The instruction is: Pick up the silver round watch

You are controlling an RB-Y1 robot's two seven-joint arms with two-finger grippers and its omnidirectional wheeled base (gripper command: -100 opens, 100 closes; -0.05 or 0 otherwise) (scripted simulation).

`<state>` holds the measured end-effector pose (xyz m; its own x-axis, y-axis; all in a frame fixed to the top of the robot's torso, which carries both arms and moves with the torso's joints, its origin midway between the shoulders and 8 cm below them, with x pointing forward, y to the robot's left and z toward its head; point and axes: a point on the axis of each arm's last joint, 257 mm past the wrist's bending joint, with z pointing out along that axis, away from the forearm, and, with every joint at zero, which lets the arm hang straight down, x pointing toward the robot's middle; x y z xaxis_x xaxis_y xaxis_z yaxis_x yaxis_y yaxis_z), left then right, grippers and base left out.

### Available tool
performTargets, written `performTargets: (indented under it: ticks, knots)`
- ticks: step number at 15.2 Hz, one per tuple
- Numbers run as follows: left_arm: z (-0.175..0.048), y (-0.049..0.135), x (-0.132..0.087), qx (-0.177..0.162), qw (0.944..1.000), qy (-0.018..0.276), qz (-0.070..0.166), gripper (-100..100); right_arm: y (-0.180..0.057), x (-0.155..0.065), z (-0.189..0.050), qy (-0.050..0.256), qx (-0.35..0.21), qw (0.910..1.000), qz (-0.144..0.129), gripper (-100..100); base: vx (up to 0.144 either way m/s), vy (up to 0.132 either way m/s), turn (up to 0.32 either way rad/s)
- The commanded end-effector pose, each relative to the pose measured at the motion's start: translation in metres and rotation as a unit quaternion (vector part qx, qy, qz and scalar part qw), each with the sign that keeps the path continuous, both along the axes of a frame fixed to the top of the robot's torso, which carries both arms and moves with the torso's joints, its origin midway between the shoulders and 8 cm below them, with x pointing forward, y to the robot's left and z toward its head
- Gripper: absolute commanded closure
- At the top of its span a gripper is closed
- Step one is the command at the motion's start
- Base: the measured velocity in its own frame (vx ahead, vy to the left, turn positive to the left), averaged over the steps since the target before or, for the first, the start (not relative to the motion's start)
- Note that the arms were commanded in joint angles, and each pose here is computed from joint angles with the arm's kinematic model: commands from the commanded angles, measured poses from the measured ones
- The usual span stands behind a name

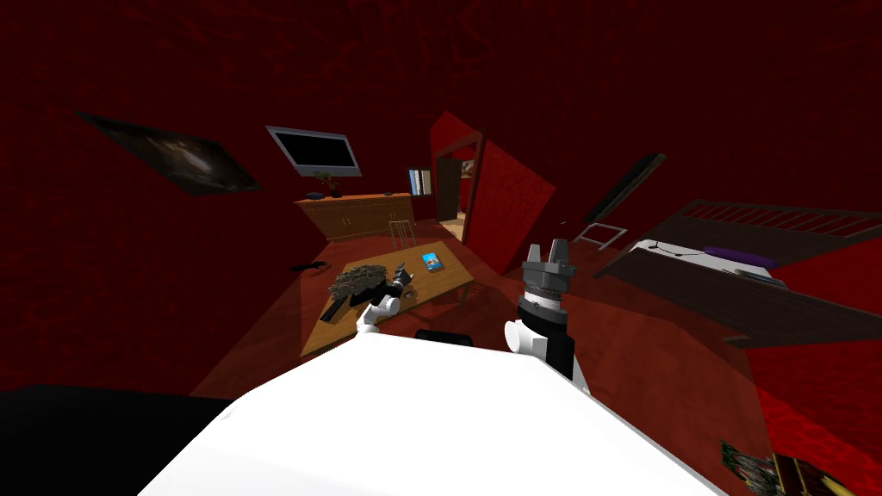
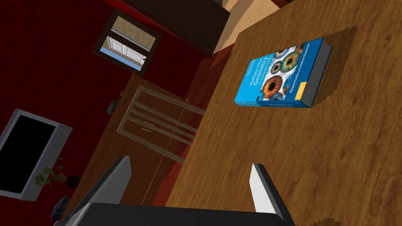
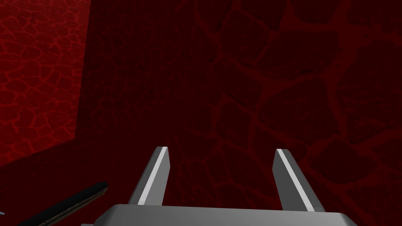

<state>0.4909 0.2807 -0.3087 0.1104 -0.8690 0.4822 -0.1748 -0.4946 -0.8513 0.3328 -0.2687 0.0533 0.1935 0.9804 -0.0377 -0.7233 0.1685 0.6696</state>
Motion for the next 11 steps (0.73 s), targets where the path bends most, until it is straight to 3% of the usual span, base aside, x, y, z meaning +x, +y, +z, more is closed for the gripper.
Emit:
performTargets:
  ticks: [1, 2, 4, 5, 6, 7, 10, 11]
  knots:
    - [-0.018, -0.002, 0.001, -0.02, 0.9995, 0.023, 0.002, -100, 0.0, 0.0, 0.0, 0.0, 0.0, 1.0, 0.0, 0, -0.003, 0.027, 0.012]
    - [-0.026, -0.006, 0.005, -0.042, 0.9984, 0.037, 0.002, -100, 0.0, 0.0, 0.0, 0.0, 0.0, 1.0, 0.0, 0, -0.004, 0.028, 0.015]
    - [-0.034, -0.005, 0.003, -0.042, 0.9981, 0.046, 0.003, -100, 0.0, 0.0, 0.0, 0.0, 0.0, 1.0, 0.0, 0, -0.005, 0.019, 0.004]
    - [-0.046, -0.009, 0.005, -0.064, 0.9959, 0.064, 0.005, -100, 0.0, 0.0, 0.0, 0.0, 0.0, 1.0, 0.0, 0, -0.008, 0.014, 0.015]
    - [-0.05, -0.008, 0.003, -0.064, 0.9956, 0.068, 0.006, -100, 0.0, 0.0, 0.0, 0.0, 0.0, 1.0, 0.0, 0, -0.01, 0.014, 0.013]
    - [-0.061, -0.012, 0.005, -0.086, 0.9926, 0.085, 0.007, -100, 0.0, 0.0, 0.0, 0.0, 0.0, 1.0, 0.0, 0, -0.012, 0.017, 0.012]
    - [-0.08, -0.016, 0.003, -0.107, 0.988, 0.111, 0.01, -100, 0.0, 0.0, 0.0, 0.0, 0.0, 1.0, 0.0, 0, -0.012, 0.018, 0.012]
    - [-0.09, -0.021, 0.003, -0.127, 0.9835, 0.128, 0.012, -100, 0.0, 0.0, 0.0, 0.0, 0.0, 1.0, 0.0, 0, -0.011, 0.02, 0.017]
